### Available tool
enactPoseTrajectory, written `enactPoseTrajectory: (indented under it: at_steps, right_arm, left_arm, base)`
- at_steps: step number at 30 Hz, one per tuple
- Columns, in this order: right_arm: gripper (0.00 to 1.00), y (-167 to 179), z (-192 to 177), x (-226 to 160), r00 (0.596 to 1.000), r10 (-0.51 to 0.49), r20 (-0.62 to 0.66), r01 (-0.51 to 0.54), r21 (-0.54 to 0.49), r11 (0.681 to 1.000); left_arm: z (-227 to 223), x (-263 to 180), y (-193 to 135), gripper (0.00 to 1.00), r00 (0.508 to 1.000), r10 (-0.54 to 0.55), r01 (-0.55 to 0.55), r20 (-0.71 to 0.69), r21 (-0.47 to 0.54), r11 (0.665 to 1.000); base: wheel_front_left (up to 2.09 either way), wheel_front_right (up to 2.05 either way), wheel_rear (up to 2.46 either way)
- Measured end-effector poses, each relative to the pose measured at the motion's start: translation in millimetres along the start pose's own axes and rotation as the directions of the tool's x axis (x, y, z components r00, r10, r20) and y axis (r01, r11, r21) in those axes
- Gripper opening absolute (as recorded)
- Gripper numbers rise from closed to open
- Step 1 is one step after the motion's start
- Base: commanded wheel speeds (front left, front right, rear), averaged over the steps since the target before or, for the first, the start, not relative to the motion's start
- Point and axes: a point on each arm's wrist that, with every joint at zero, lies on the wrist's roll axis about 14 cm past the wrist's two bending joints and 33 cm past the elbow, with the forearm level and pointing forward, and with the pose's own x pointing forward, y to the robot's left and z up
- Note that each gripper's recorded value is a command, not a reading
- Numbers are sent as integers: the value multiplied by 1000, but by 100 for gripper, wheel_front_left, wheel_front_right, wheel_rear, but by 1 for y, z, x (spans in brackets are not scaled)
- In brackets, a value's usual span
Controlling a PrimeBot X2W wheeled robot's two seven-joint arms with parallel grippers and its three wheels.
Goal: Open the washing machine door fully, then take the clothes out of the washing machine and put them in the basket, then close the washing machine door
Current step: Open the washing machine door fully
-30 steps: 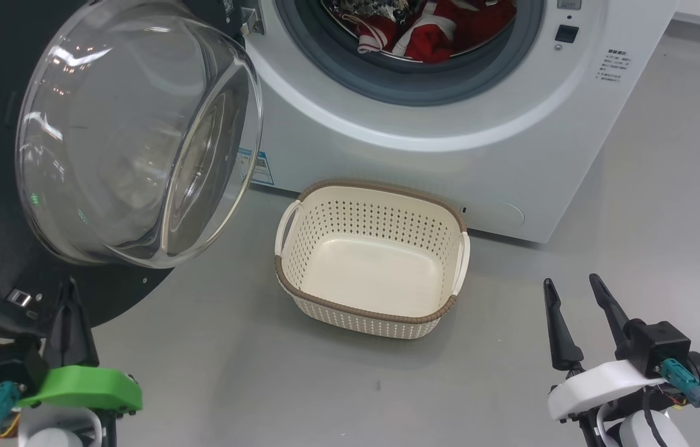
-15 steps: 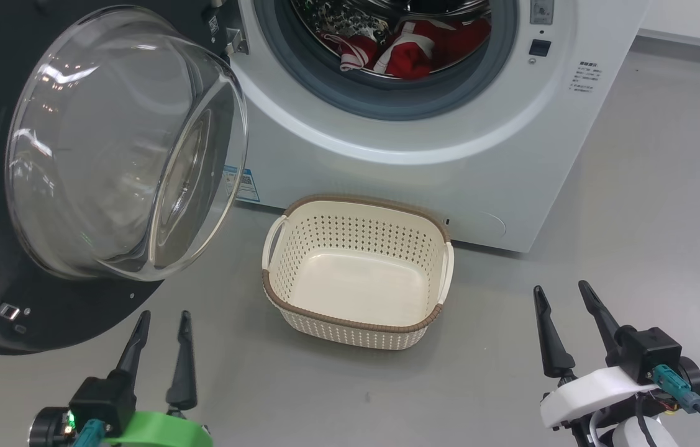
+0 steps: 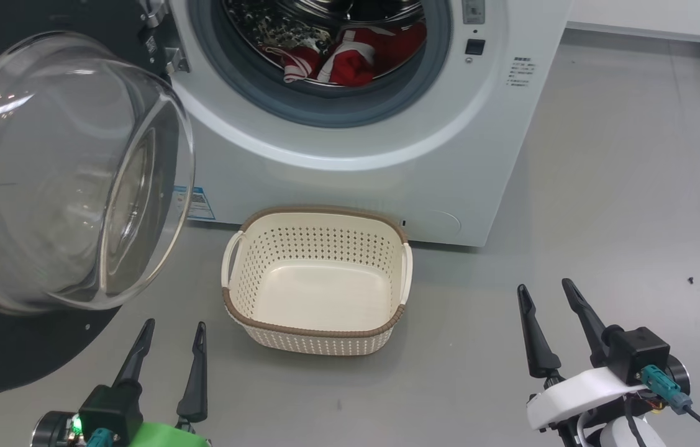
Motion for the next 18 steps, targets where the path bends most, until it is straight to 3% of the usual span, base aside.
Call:
enactPoseTrajectory:
  at_steps: [18]
  right_arm:
    - [100, -43, 9, -42, 983, -181, 31, 181, -6, 983]
  left_arm:
    - [-7, 20, -45, 100, 989, -140, 139, -44, -26, 990]
  base:
    - [0, 0, 0]
